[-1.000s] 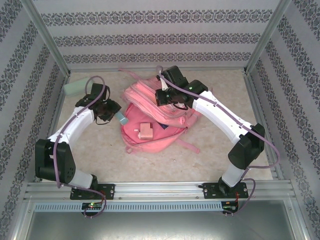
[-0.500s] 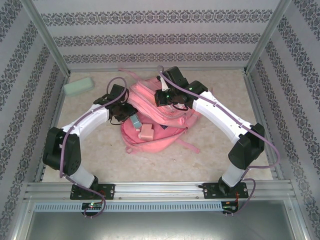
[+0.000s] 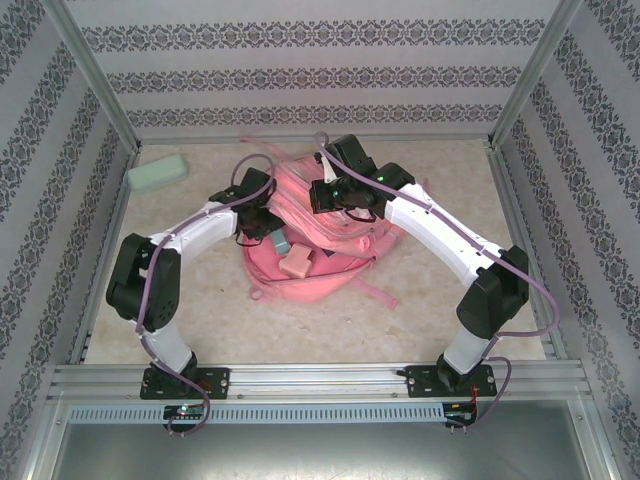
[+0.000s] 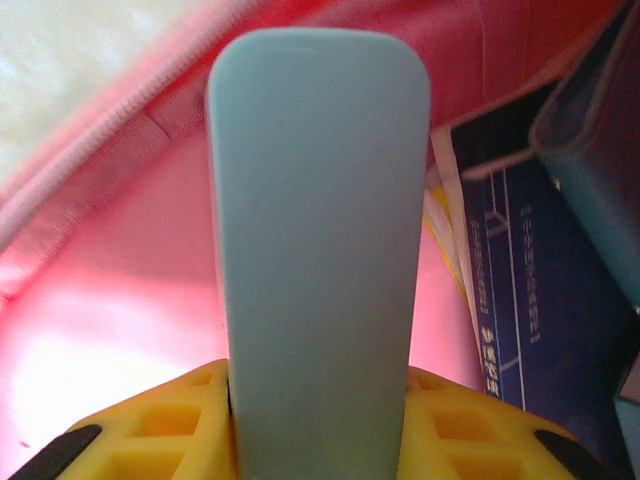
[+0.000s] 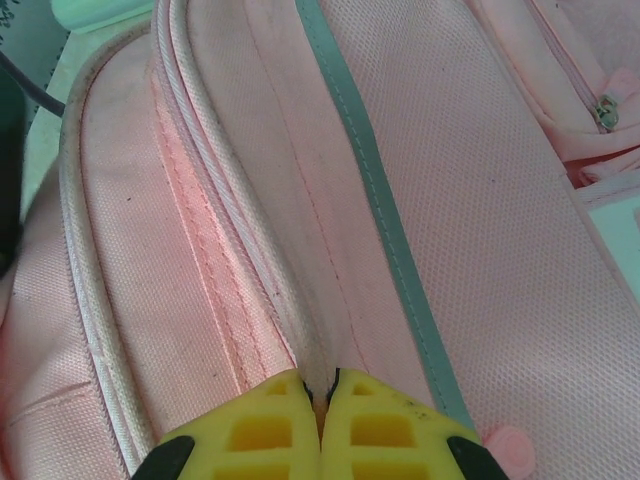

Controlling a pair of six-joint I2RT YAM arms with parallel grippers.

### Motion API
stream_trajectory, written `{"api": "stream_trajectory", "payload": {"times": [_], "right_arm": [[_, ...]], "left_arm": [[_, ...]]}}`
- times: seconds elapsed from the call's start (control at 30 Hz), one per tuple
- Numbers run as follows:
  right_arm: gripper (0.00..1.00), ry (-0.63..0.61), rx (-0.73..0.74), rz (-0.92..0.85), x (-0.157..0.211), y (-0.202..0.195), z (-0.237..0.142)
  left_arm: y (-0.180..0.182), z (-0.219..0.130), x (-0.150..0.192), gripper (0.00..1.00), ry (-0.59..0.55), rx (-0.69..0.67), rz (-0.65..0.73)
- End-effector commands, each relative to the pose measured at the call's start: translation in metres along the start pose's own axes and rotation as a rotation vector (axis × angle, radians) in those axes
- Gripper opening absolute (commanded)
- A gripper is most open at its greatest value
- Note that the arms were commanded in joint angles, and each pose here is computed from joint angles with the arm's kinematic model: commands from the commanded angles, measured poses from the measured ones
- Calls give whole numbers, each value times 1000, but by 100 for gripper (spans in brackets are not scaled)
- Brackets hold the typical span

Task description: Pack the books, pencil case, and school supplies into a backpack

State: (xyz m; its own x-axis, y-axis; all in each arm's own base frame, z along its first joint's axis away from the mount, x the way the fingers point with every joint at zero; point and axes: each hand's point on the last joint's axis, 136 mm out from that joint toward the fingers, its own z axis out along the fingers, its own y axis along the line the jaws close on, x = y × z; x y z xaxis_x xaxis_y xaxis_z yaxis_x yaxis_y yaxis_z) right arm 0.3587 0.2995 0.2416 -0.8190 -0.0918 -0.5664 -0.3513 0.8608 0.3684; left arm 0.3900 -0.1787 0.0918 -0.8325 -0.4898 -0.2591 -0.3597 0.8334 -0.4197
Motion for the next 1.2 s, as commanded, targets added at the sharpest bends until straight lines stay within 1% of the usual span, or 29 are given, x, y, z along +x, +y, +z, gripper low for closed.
{"api": "stream_trajectory", "payload": {"times": [0.0, 0.2, 0.23, 0.33, 0.4, 0.47, 0.6, 0.63, 0.77, 0.8, 0.83, 0.9, 1.0, 1.07, 1.17], "right_arm": [[0, -89, -28, 21, -19, 7, -16], [0, -81, -28, 23, -17, 6, -12], [0, -80, -28, 23, -17, 6, -12], [0, -79, -27, 24, -18, 5, -10], [0, -80, -27, 24, -18, 6, -10], [0, -79, -25, 24, -18, 5, -10], [0, -77, -18, 29, -16, 2, -10], [0, -79, -17, 32, -16, 1, -11], [0, -79, -21, 34, -15, 0, -12], [0, -79, -27, 33, -15, 1, -12], [0, -79, -34, 31, -15, 3, -13], [0, -78, -41, 29, -14, 5, -12], [0, -75, -52, 23, -13, 9, -12], [0, -74, -55, 21, -11, 12, -11], [0, -69, -68, 16, -8, 18, -9]], "left_arm": [[-29, 1, 20, 26, 17, 70, 4], [-32, -6, 34, 26, 23, 81, -35], [-33, -7, 36, 28, 25, 86, -35], [-30, -9, 37, 45, 22, 58, -23], [-26, -13, 32, 50, 4, 26, -4], [-24, -20, 28, 58, -12, 9, 11], [-18, -38, 18, 67, -43, -23, 35], [-13, -44, 15, 77, -51, -43, 36], [9, -65, 3, 80, -73, -94, 55], [15, -71, 0, 84, -78, -105, 56], [22, -77, -4, 90, -85, -116, 53], [34, -85, -15, 92, -96, -126, 51], [54, -95, -37, 98, -121, -141, 23], [67, -101, -57, 100, -151, -149, 4], [85, -105, -90, 100, -196, -166, -22]]}}
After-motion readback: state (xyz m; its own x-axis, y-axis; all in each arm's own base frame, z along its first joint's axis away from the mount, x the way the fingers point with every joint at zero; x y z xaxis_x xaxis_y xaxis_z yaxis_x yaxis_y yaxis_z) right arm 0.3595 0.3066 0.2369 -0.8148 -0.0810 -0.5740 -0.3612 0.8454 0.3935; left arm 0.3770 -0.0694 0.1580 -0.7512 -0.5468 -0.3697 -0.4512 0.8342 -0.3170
